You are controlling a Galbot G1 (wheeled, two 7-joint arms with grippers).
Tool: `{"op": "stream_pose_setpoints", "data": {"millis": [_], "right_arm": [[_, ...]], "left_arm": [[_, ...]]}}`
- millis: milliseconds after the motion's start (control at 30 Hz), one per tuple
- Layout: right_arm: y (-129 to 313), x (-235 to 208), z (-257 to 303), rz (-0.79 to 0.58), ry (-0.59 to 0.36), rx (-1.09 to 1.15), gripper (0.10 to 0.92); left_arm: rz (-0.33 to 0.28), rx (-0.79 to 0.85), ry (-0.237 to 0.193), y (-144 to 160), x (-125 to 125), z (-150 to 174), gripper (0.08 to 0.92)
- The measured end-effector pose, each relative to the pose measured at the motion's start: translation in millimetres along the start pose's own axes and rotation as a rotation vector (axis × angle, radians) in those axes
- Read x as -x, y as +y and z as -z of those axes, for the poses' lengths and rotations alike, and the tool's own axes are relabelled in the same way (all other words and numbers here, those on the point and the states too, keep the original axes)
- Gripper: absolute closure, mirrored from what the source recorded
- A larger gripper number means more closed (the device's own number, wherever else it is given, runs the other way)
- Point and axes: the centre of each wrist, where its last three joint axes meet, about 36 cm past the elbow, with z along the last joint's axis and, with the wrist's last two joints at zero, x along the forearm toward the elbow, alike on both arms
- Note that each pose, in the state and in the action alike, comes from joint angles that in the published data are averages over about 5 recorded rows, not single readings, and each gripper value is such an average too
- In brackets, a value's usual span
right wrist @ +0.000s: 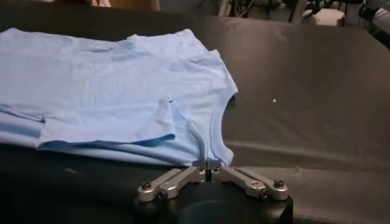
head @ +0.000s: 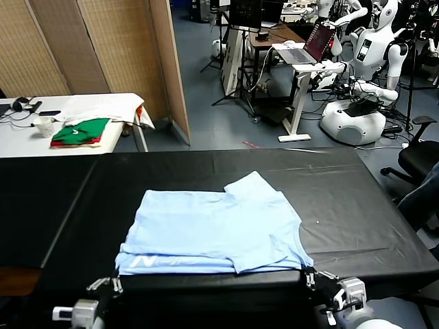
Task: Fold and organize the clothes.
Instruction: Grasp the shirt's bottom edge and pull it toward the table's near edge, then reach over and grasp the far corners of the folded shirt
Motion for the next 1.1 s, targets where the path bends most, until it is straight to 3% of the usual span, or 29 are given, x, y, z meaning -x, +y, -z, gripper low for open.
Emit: {"op": "stream_pose_setpoints", "data": {"millis": [100,267,433,533,800,933,1100], "right_arm": [[-5.5,8.3,12.5,0.001,-0.070,-0.001,0.120],[-17.5,48.2,36.2,-0.012,-0.130,-0.003,0.115],[-26.6,97.2,58.2,0.000,-0.122,0.004,0.115],[-30.0,124.1,71.0,0.008,-0.120,0.002,0.115],[-34.5,189.4,98.6,0.020,-0.093,-0.006,0.115],[-36.0,218.6,109.6,0.019,-0.068,-0.009,0.115],[-38.5,247.2,119.2,0.012,-0.036,-0.012,0.115]], "left_arm": [[0.015,-0.005,0.009,-0.3,-4.6,9.7,0.107],[-0.010,-0.050,-0.045,6.2,-1.8,32.3,0.093],[-0.056,-0.130,-0.129,12.6,26.4,57.7,0.093],[-0.106,-0.180,-0.149,15.0,49.3,73.7,0.093],[-0.274,-0.253,-0.108,27.4,110.8,125.8,0.092],[-0.292,-0.236,-0.107,35.5,140.9,147.5,0.092],[-0.296,-0.218,-0.066,38.9,176.7,162.8,0.092]]}}
